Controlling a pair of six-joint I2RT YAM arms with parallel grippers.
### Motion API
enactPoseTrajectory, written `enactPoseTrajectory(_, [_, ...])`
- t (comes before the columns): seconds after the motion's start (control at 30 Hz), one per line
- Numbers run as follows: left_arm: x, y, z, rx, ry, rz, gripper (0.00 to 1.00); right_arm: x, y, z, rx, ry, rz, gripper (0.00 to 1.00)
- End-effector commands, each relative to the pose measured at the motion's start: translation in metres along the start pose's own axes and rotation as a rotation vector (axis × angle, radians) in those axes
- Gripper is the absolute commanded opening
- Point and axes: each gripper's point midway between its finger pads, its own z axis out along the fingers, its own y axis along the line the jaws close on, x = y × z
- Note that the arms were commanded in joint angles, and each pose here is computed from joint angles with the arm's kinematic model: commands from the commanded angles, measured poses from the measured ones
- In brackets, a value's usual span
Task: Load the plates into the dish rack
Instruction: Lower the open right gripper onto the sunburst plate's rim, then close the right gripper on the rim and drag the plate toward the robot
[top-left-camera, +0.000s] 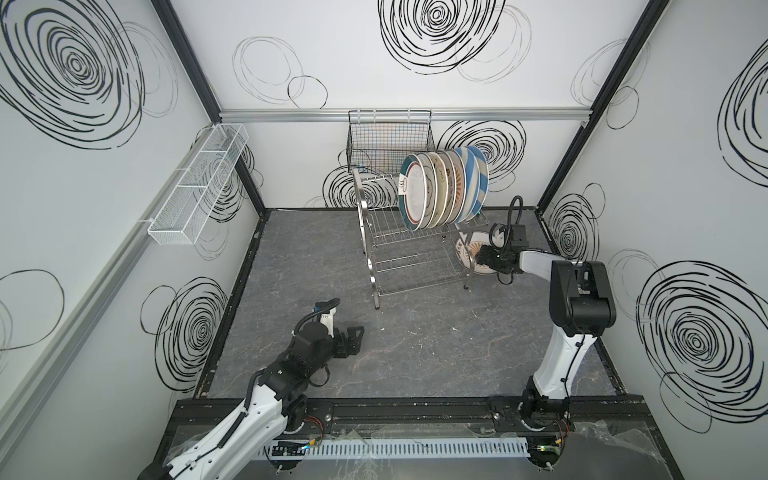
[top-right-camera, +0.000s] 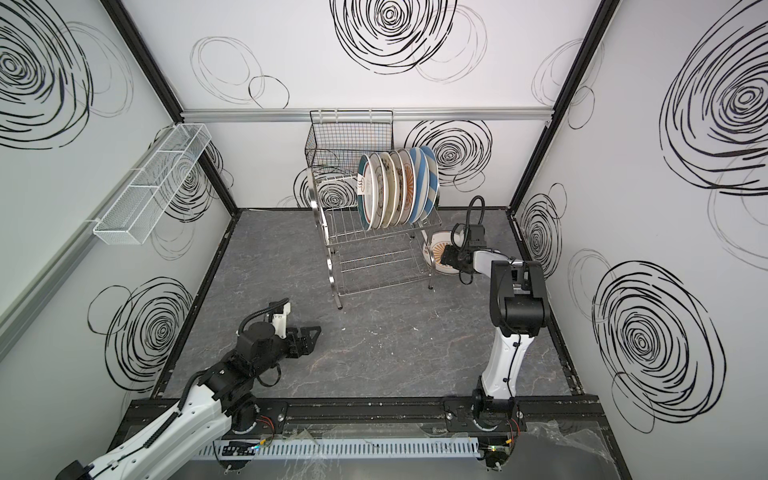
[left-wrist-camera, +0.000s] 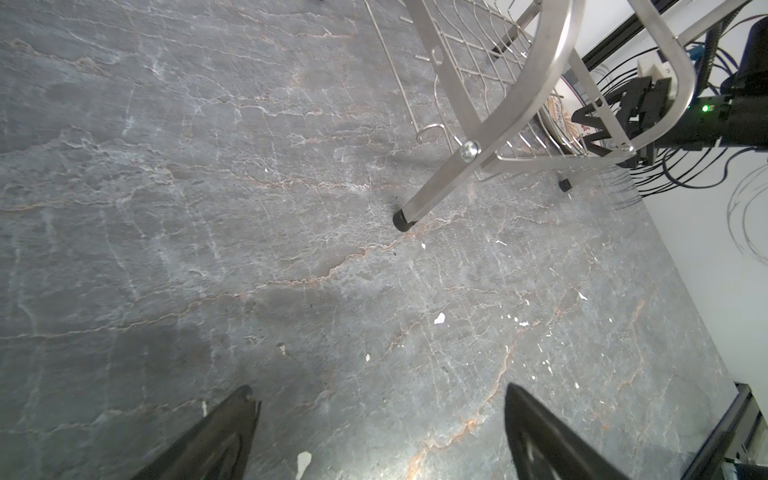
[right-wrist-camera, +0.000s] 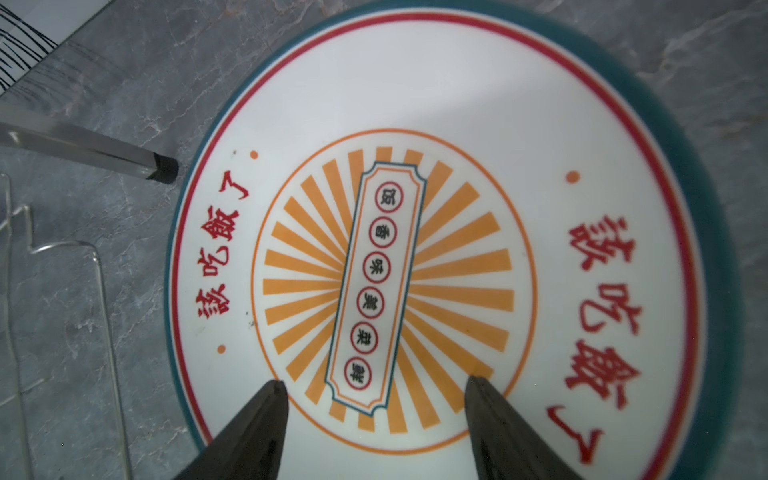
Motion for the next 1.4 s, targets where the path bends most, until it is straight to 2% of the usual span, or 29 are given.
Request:
enactPoseTrajectory(0.0, [-0.006,-0.004,0.000,0.022,-0.029,0.005,0.96,0.021,-0.008,-0.006,0.040,0.053,-0.004,0.72])
enactPoseTrajectory(0.4, [-0.006,-0.005,-0.001,0.029,-0.032,0.008,0.96,0.063,-0.036,-0.037,0.136,0.091,0.040,0.72])
enactPoseTrajectory(0.53, [-0.006,-0.006,-0.001,0.034,-0.036,0.008,0.96,0.083,-0.038,-0.049,0.129,0.107,0.057,0.72])
enactPoseTrajectory(0.73, [-0.006,-0.009,-0.001,0.048,-0.031,0.015,0.96,0.091,-0.043,-0.076,0.178,0.083,0.049,0.72])
enactPoseTrajectory(0.9, [-0.006,-0.010,-0.002,0.048,-0.033,0.016,0.96,0.115,-0.038,-0.086,0.126,0.091,0.077,0.72])
enactPoseTrajectory(1.0, [-0.006,-0.011,-0.002,0.054,-0.034,0.018,0.96,0.126,-0.039,-0.089,0.147,0.104,0.060,0.72])
enactPoseTrajectory(1.23, [-0.005,-0.011,-0.002,0.050,-0.031,0.020,0.96,0.103,-0.013,-0.103,0.087,0.036,0.028,0.72])
enactPoseTrajectory(1.37, [-0.006,-0.011,-0.003,0.051,-0.038,0.020,0.96,0.094,-0.011,-0.097,0.091,0.009,0.007,0.73])
